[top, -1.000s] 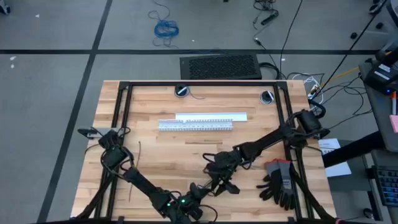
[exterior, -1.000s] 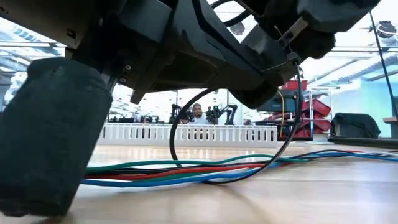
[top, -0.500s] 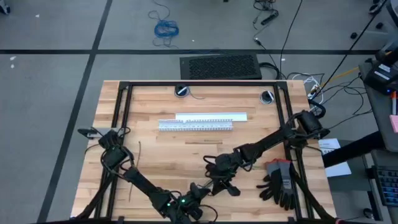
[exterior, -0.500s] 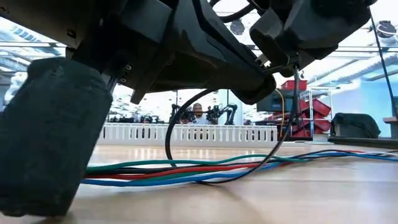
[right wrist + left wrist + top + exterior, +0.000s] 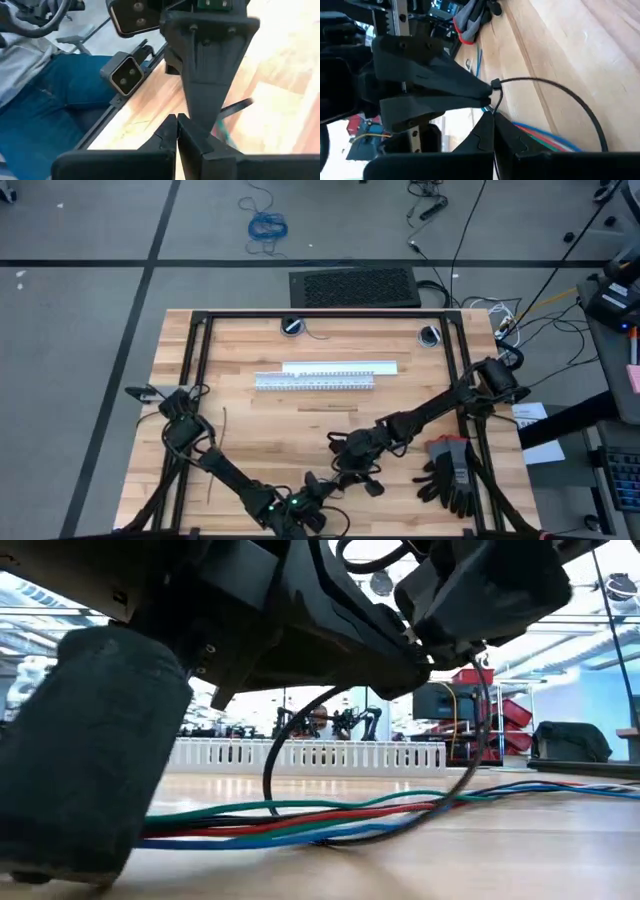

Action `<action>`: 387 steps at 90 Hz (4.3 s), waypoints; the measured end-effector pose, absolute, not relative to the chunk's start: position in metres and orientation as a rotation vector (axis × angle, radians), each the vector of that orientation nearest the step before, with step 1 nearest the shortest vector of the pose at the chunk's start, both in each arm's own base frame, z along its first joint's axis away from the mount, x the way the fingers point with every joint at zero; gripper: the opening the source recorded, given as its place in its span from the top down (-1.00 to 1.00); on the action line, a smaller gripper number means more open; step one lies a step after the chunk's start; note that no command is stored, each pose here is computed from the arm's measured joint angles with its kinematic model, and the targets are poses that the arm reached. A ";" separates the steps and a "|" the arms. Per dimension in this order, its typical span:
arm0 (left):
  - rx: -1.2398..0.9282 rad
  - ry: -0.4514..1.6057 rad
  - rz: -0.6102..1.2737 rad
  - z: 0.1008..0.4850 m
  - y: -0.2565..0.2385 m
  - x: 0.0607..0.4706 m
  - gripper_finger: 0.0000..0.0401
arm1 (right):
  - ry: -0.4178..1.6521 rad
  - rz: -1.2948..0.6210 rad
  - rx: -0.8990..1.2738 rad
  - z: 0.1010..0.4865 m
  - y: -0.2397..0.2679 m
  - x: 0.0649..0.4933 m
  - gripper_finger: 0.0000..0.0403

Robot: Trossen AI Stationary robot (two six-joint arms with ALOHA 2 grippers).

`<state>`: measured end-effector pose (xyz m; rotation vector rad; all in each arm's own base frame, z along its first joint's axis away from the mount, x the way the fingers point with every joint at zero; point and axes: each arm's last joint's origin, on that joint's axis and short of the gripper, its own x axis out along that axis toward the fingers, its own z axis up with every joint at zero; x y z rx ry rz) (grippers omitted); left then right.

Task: Ziptie cables
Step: Assemble the cable wires with the together using a zip tie

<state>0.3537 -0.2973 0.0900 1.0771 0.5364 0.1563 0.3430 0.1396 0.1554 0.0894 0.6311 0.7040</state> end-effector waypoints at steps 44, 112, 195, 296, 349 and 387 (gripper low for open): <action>0.958 0.601 0.124 0.082 -0.296 0.346 1.00 | 0.535 0.545 -0.086 0.173 0.146 0.338 1.00; 0.683 0.558 0.364 0.076 -0.299 0.322 1.00 | 0.445 0.314 -0.240 0.184 0.168 0.327 1.00; 0.080 0.219 0.563 0.173 -0.307 0.295 0.20 | 0.405 -0.176 -0.389 0.173 0.155 0.336 1.00; 0.016 0.355 0.799 0.128 -0.234 0.339 0.26 | 0.297 -0.260 -0.334 0.172 0.171 0.335 1.00; -0.034 0.395 0.839 0.126 -0.221 0.343 0.54 | 0.303 -0.234 -0.334 0.171 0.171 0.335 1.00; -0.040 0.398 0.830 0.126 -0.223 0.341 0.91 | 0.308 -0.257 -0.379 0.171 0.170 0.335 1.00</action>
